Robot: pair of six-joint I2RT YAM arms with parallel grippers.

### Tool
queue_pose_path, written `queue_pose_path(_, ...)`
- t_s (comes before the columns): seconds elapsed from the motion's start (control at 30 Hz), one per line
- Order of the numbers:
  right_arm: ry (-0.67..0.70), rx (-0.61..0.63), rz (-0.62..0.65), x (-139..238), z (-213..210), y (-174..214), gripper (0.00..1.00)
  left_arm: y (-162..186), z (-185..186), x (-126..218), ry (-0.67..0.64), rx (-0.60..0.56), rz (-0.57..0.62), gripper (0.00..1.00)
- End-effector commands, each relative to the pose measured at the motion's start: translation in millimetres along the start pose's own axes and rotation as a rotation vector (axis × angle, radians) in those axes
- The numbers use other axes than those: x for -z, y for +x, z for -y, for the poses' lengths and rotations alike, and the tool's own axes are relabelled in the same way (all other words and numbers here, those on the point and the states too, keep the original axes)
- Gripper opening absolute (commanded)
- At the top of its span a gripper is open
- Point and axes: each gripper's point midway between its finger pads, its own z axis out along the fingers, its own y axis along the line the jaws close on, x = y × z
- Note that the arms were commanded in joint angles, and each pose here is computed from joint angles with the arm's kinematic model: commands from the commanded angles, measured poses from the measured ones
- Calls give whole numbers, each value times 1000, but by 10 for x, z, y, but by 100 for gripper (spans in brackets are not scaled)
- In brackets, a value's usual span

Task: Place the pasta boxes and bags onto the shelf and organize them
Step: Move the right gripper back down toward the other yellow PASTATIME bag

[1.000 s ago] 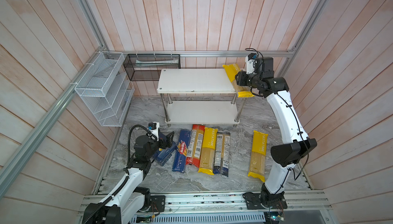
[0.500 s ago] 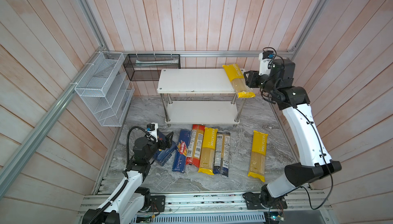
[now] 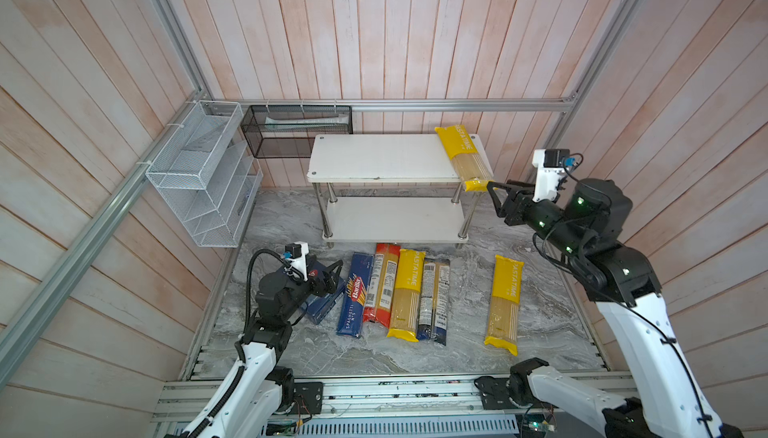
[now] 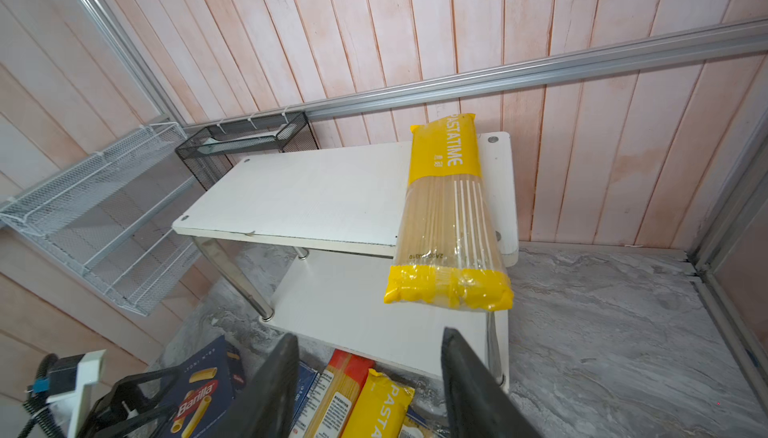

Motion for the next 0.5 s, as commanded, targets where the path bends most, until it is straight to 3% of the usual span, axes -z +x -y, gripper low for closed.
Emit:
queue_pose_path(0.0,-32,-70,-59,49,-39,210,54,56,52,33,37,-21,33,100)
queue_pose_path(0.2,61,-115,-157,114,213,748,54,113,71,70,47,-13,37,100)
queue_pose_path(0.47,339,-130,-269,285,781,1362,55,206,77,32,61,3,-4,100)
